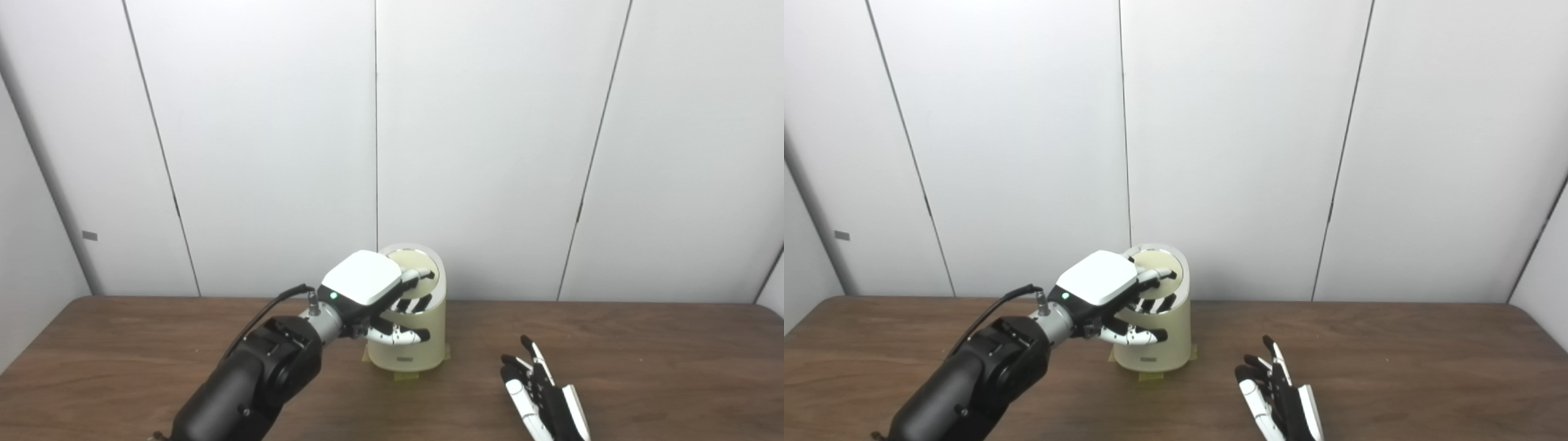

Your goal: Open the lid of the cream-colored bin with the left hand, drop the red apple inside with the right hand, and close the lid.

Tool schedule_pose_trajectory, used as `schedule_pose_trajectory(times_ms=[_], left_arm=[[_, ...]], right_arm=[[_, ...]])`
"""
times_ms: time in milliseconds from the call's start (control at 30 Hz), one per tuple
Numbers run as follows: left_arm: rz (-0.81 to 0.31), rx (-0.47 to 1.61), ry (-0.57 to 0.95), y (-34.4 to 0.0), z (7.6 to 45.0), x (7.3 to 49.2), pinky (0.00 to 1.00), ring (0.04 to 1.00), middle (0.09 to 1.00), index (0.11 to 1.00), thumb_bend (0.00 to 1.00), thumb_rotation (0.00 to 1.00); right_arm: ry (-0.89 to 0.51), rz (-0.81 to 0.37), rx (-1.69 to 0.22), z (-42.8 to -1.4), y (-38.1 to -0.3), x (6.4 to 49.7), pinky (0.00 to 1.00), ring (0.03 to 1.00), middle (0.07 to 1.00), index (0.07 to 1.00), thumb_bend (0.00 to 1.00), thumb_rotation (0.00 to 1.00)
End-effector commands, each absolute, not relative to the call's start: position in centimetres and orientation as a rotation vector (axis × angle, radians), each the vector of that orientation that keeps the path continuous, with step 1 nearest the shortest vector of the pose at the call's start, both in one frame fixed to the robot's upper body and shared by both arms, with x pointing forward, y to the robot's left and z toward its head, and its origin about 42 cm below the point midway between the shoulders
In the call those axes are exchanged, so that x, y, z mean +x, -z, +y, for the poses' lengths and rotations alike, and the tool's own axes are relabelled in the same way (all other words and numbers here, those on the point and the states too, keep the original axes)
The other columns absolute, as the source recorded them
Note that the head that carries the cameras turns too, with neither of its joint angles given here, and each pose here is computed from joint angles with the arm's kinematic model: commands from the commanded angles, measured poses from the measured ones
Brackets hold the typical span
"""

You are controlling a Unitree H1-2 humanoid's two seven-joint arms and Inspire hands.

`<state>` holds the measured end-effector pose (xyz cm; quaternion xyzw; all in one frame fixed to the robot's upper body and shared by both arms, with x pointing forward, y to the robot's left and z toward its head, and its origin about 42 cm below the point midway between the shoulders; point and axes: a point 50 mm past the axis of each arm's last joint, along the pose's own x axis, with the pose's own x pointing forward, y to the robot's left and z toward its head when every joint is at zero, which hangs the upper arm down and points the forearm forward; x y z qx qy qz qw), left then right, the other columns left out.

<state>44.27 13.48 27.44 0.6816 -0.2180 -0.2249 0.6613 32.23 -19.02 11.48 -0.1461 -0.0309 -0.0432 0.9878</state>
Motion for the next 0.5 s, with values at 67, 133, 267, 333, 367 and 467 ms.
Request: schedule_pose_trajectory(times_ms=[67,133,267,333,367,467], left_arm=[[-0.406,1.591,0.552,-27.16,13.00,45.00,1.00,0.902,0.889,0.996,0.59,0.76],[-0.393,1.601,0.564,-27.00,12.88,44.97,1.00,0.912,0.900,1.000,0.60,0.78],[-0.386,1.627,0.583,-26.82,12.68,44.91,1.00,0.913,0.899,1.000,0.61,0.82],[-0.385,1.628,0.585,-26.81,12.67,44.73,1.00,0.912,0.897,1.000,0.61,0.82],[-0.383,1.628,0.584,-26.97,12.68,44.58,1.00,0.914,0.898,1.000,0.61,0.82],[-0.404,1.616,0.568,-27.55,12.84,44.27,1.00,0.917,0.902,1.000,0.61,0.83]], right_arm=[[0.085,-0.096,-0.299,-18.99,-12.46,32.85,0.83,0.837,0.822,0.983,0.48,0.93],[0.088,-0.096,-0.294,-19.06,-12.47,32.90,0.84,0.839,0.819,0.987,0.47,0.94],[0.092,-0.096,-0.286,-19.22,-12.47,32.98,0.83,0.836,0.819,0.992,0.49,0.96],[0.096,-0.094,-0.285,-19.25,-12.42,32.99,0.84,0.837,0.817,0.989,0.50,0.95],[0.097,-0.092,-0.289,-19.25,-12.41,32.99,0.84,0.837,0.817,0.988,0.50,0.95],[0.095,-0.090,-0.290,-19.27,-12.35,33.03,0.82,0.836,0.818,0.990,0.50,0.97]])
